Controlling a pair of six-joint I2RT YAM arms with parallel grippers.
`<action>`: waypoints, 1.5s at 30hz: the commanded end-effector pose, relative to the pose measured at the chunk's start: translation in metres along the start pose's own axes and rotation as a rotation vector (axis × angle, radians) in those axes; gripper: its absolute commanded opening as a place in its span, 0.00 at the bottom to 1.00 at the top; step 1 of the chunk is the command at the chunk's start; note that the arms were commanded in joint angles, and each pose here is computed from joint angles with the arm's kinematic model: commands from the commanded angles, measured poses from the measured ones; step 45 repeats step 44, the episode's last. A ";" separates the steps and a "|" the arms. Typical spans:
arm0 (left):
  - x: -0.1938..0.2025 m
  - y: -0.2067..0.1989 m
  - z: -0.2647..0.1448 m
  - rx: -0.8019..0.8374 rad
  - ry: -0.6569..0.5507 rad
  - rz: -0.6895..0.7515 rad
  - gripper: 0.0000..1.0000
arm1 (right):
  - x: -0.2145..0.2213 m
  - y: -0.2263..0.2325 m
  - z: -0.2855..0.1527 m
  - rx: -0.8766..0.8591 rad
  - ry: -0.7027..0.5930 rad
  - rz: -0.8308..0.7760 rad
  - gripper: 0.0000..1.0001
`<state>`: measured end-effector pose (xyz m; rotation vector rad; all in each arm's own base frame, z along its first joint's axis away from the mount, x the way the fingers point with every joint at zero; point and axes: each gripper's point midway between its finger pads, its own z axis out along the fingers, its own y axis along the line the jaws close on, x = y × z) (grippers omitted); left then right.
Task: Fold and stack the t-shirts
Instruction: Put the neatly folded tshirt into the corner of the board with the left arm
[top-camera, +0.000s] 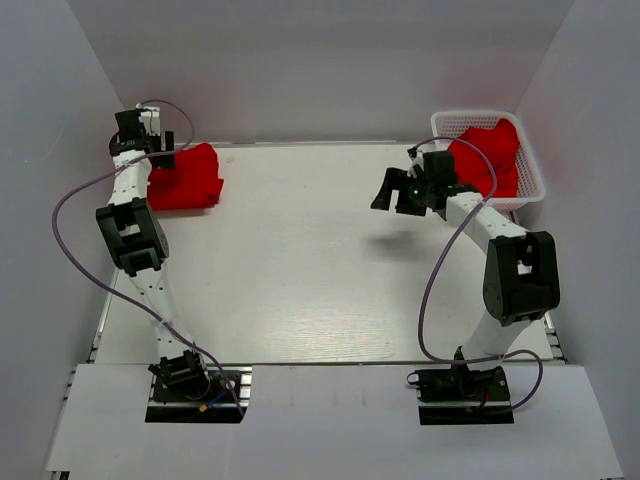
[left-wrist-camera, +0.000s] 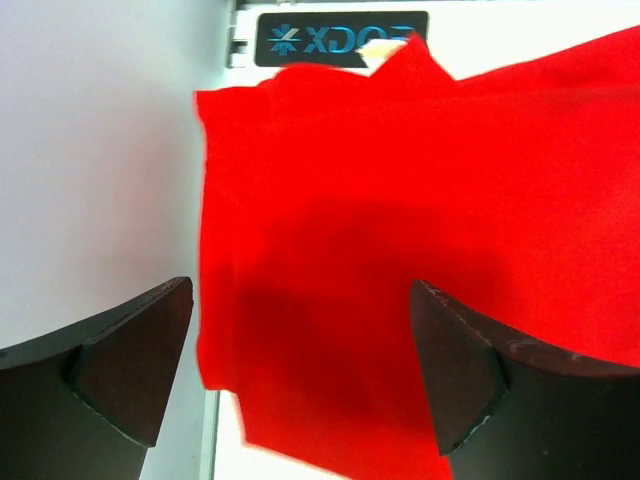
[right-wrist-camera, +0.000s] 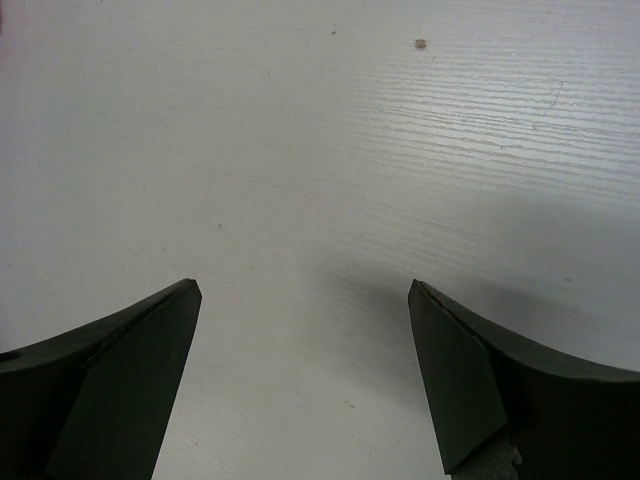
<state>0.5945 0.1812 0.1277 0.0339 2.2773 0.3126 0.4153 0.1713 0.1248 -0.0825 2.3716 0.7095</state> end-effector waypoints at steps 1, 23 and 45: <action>-0.039 0.027 -0.021 -0.115 -0.098 -0.072 1.00 | -0.014 0.012 0.001 -0.034 -0.013 0.006 0.90; -0.017 -0.158 -0.171 0.279 -0.087 -0.360 1.00 | 0.029 -0.013 -0.066 0.182 -0.052 -0.013 0.90; 0.135 -0.223 -0.313 0.233 0.035 -0.282 1.00 | 0.089 -0.012 -0.111 0.125 -0.190 -0.059 0.90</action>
